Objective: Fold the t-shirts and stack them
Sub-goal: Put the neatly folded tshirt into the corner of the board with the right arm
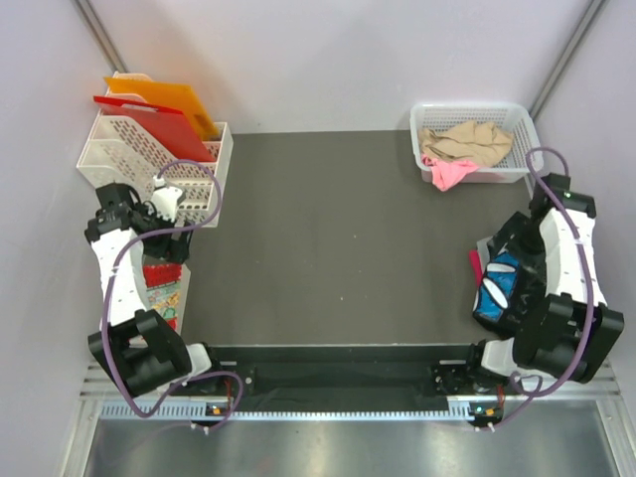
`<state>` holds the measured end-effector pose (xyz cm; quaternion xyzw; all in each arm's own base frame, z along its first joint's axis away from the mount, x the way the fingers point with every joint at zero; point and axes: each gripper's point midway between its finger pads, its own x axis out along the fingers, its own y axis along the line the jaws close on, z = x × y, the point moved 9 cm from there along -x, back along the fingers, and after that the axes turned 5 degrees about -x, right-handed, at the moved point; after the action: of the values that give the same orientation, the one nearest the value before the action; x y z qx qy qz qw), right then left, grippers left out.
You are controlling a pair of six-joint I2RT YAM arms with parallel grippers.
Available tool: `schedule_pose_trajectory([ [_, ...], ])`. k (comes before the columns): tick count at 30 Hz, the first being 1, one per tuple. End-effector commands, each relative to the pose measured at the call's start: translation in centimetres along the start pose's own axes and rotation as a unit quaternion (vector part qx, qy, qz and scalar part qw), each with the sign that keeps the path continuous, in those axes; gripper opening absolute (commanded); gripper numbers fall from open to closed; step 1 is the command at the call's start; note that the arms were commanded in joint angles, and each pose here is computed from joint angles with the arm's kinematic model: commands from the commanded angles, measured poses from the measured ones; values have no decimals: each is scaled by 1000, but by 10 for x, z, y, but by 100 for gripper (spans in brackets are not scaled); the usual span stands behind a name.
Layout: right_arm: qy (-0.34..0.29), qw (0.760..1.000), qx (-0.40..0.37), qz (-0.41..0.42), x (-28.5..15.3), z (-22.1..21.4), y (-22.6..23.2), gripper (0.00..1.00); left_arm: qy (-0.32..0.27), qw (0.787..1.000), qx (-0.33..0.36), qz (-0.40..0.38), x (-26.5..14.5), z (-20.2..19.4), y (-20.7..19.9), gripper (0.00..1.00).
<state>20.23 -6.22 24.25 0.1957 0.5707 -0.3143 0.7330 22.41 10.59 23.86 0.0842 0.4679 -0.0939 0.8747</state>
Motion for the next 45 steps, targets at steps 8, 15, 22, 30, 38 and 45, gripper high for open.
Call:
schedule_pose_trajectory([
  [8, 23, 999, 17, 13, 48, 15, 21, 100, 9, 999, 27, 24, -21, -4, 3, 99],
  [15, 73, 997, -30, 9, 99, 13, 30, 100, 28, 999, 22, 39, -26, -10, 4, 99],
  [22, 39, 996, -49, 66, 81, 38, 47, 100, 27, 999, 8, 45, -34, -9, 2, 99],
  [30, -165, 959, -126, 194, -76, 72, 94, 100, 0, 999, -23, 29, -49, 11, 1, 99],
  [38, -164, 920, -223, 278, -131, 34, 114, 100, -1, 999, -28, 25, -58, 12, -3, 99],
  [45, -158, 892, -262, 332, -115, -8, 119, 100, -3, 999, -27, 18, -65, 4, -15, 99],
])
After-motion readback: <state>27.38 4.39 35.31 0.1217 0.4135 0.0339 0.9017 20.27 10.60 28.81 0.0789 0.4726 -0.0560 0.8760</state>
